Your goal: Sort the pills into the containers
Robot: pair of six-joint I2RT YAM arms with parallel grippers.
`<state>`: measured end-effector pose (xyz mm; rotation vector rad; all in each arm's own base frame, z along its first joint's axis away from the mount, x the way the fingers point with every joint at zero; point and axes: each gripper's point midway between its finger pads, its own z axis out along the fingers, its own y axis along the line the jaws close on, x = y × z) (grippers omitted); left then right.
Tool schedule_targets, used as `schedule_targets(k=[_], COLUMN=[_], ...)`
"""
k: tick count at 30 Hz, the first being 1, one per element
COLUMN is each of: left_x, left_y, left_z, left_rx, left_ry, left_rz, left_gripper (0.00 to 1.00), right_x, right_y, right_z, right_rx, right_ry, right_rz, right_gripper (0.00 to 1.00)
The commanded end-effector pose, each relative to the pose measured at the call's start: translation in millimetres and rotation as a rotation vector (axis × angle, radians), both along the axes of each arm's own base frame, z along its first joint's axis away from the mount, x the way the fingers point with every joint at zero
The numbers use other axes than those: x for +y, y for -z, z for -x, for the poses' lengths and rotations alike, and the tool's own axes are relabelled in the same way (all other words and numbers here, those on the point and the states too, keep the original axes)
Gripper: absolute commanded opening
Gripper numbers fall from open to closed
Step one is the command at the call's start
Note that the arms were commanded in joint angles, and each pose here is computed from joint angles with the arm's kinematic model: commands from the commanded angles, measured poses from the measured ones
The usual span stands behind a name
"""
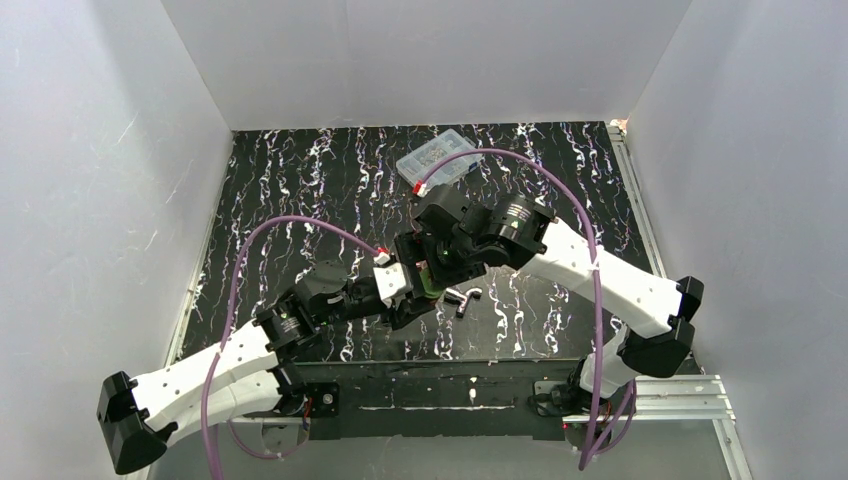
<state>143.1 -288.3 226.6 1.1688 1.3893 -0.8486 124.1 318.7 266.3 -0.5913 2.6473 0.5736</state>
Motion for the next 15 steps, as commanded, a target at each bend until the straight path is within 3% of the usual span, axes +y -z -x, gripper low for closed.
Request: schedule_targets(k=[1, 10, 15], left_x=[-7, -10, -8], left_y=[-28, -20, -15], left_z=[8, 35, 53], left_rx=[-0.023, 0.091, 0.171], left_ry=[0.051, 0.172, 0.245], left_rz=[0.077, 0.059, 0.037], left_gripper=[0.0, 0.0, 0.0], right_x=[5, -25, -29], right_y=[-35, -54, -62], right_z=[1, -1, 24], right_rx=[-0.068, -0.257, -0.294], right_ry=[-0.041, -0.163, -0.361], right_rz=[-0.142, -0.176, -0.283], right_gripper=[0.98, 0.98, 0.98])
